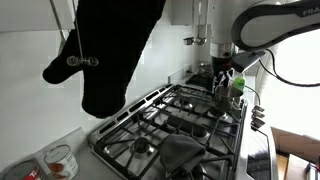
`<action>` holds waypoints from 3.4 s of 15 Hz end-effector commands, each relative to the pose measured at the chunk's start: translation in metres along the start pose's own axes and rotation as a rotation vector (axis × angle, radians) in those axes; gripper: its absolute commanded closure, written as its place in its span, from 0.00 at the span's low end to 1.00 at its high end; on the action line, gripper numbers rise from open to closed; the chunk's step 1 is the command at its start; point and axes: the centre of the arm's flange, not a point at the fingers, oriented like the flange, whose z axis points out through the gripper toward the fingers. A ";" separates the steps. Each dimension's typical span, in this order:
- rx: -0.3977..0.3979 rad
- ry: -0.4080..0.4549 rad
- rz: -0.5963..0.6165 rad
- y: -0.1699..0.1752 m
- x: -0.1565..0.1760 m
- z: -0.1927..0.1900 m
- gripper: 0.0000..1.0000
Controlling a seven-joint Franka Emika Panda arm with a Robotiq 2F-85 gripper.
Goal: Put the white lid on the green bottle.
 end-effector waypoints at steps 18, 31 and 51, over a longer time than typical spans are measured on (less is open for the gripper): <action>0.242 -0.070 -0.108 0.345 -0.025 0.100 0.00; 0.250 -0.128 -0.093 0.383 -0.046 0.135 0.00; 0.360 0.122 -0.186 0.471 -0.100 0.218 0.00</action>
